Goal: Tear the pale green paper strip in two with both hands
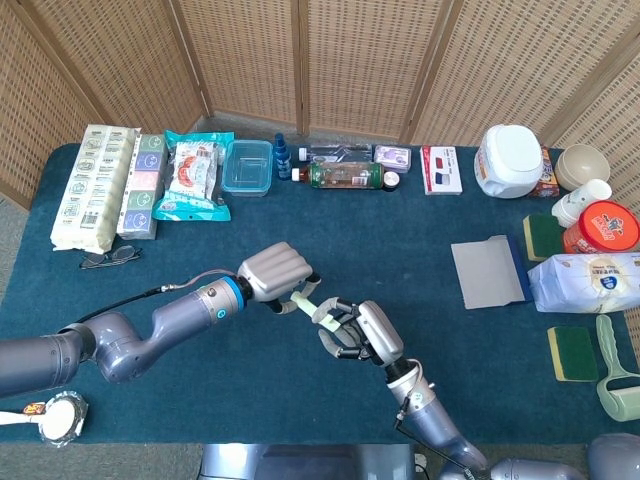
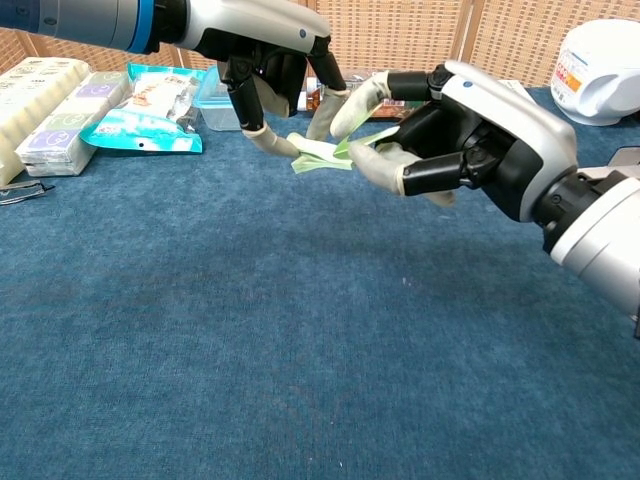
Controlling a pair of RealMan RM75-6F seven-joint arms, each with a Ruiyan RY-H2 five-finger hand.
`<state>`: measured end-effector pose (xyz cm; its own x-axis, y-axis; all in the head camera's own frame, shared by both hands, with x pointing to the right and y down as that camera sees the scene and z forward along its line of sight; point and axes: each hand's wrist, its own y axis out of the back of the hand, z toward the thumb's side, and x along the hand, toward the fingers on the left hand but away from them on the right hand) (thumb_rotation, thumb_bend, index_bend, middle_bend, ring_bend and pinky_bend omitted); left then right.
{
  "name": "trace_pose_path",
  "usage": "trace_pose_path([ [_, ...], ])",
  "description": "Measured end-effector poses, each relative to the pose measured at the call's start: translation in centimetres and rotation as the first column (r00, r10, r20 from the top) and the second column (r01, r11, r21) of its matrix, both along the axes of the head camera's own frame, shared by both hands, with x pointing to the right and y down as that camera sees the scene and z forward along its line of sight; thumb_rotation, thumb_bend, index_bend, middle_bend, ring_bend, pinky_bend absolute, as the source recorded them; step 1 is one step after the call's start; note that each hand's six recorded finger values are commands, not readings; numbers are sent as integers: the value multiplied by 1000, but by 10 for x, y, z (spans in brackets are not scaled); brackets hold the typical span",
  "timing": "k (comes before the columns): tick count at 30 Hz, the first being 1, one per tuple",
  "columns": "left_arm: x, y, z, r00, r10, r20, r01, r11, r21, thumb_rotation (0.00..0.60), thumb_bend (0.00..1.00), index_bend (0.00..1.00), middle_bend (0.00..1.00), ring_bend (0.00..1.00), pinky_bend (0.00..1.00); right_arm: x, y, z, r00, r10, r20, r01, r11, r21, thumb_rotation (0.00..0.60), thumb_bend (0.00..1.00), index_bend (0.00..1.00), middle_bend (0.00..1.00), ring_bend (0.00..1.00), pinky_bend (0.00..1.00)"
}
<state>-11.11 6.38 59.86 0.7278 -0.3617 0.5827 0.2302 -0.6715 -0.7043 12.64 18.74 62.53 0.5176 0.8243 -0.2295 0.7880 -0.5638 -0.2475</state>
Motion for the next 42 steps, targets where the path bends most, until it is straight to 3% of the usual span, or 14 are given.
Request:
trace_pose_path([
  [42, -2, -2, 2, 1000, -5, -6, 5, 1000, -8, 600, 420, 658, 1000, 1000, 903, 3, 0, 2, 999, -26, -27, 26, 1000, 0, 600, 562, 409, 1000, 935, 908],
])
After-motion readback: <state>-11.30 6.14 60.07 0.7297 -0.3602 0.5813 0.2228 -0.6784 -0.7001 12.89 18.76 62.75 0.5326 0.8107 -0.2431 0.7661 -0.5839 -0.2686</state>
